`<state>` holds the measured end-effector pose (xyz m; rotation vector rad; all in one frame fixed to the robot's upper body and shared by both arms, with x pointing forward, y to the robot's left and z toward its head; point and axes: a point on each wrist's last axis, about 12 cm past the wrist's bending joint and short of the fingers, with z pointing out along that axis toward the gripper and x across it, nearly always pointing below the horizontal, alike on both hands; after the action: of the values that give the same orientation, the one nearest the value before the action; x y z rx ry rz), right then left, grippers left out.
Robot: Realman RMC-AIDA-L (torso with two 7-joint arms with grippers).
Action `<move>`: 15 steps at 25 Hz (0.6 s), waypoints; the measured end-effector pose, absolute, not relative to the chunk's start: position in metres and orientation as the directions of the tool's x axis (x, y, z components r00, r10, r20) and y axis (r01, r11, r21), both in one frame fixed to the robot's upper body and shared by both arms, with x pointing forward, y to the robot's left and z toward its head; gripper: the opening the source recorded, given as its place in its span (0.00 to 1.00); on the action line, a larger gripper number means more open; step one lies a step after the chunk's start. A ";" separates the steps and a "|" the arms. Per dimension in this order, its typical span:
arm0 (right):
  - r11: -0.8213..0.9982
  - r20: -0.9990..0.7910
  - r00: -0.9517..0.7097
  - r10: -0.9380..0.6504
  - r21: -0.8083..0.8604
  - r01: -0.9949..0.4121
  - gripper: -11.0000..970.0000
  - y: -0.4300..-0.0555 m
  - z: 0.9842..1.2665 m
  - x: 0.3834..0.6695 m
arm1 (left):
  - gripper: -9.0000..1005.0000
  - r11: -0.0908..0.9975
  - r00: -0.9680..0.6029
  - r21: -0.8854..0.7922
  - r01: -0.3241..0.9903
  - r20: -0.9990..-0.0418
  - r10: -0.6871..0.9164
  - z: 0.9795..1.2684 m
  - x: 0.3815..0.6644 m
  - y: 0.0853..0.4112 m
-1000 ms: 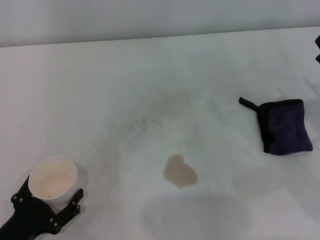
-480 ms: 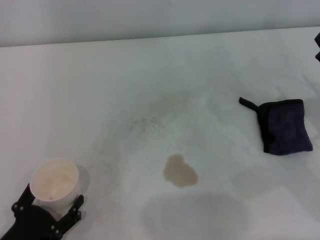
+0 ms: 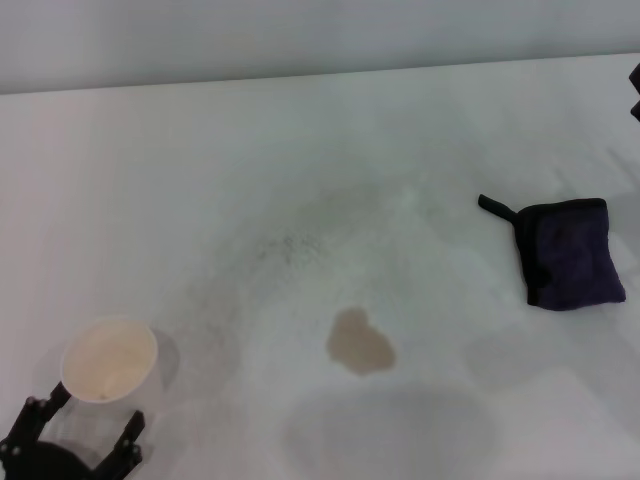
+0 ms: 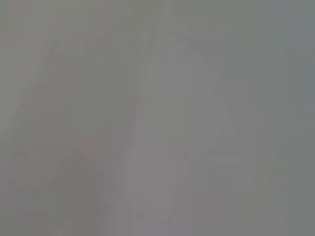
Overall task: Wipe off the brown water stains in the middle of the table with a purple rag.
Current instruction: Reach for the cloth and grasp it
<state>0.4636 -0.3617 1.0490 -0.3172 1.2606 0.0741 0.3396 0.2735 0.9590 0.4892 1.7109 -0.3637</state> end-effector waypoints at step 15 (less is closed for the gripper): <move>0.971 -0.947 0.311 -0.075 -0.140 -0.192 0.87 -0.365 1.050 0.463 | 0.89 0.962 -0.118 0.030 0.270 -0.991 0.064 0.967 0.313 0.301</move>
<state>0.4625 -0.3654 1.0499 -0.2450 1.2554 0.0784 0.3132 0.3011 0.9670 0.2546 1.6860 -0.1788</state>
